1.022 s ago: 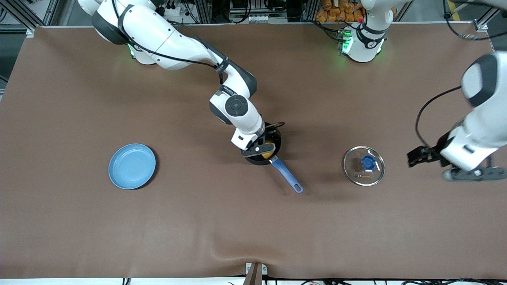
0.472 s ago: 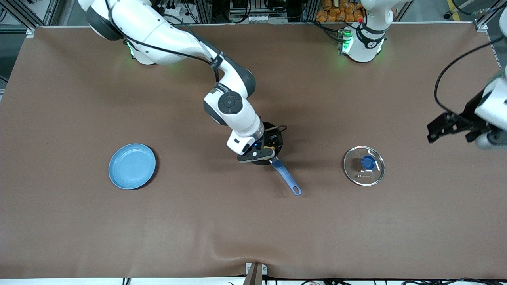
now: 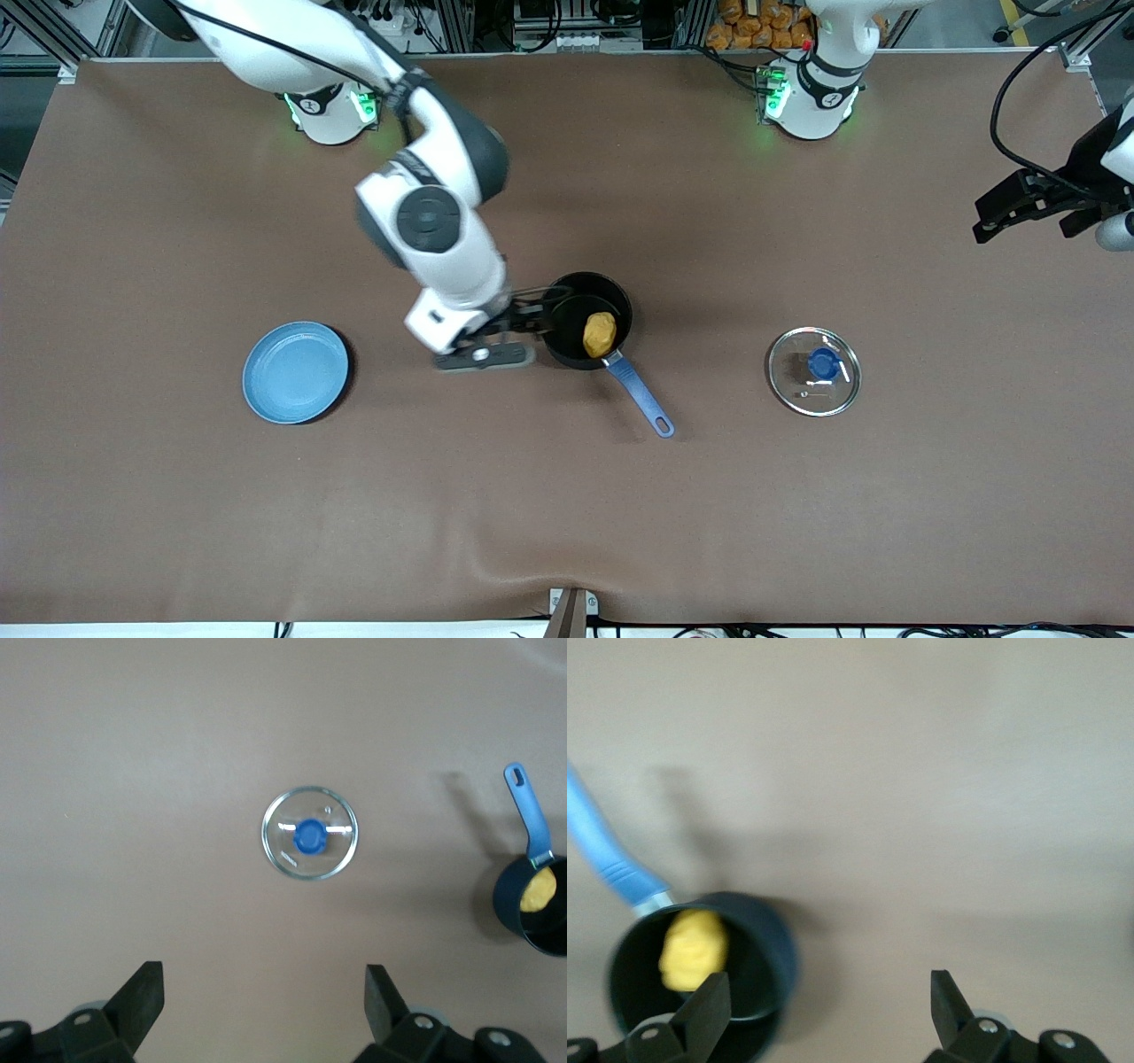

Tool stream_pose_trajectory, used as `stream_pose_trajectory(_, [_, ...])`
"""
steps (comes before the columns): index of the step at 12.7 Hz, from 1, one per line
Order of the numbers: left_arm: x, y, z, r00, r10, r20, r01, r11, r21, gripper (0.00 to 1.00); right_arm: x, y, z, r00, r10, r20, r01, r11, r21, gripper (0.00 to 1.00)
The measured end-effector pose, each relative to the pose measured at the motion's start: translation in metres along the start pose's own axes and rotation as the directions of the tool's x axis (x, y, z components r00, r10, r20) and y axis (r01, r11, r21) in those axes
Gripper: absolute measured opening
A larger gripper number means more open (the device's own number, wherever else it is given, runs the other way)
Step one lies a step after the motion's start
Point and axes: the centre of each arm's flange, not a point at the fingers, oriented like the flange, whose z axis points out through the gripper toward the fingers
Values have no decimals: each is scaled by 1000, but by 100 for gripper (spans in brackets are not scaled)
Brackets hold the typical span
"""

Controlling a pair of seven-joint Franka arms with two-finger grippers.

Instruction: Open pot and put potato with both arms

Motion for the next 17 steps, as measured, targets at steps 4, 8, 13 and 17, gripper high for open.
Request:
stream_pose_trajectory(4, [-11,-10,17,999,-24,40,25,999,-27,100,19,131,-73,996,-79,35,81,995,-52,100])
stream_pose_trajectory(8, [-15,-1,16,1000,-9,29,10,1000,-28,100,0,226,-133,994,-32,105,35,999,-27,100])
stream_pose_trajectory(13, [-16,-2,13,1000,-9,23,9,1000,-29,100,-44,304,-214,996,15,92,-9,998,-65,100])
stream_pose_trajectory(17, [-16,-7,15,1000,-17,26,18,999,-29,100,-88,337,-234,996,52,79,-46,996,-71,100])
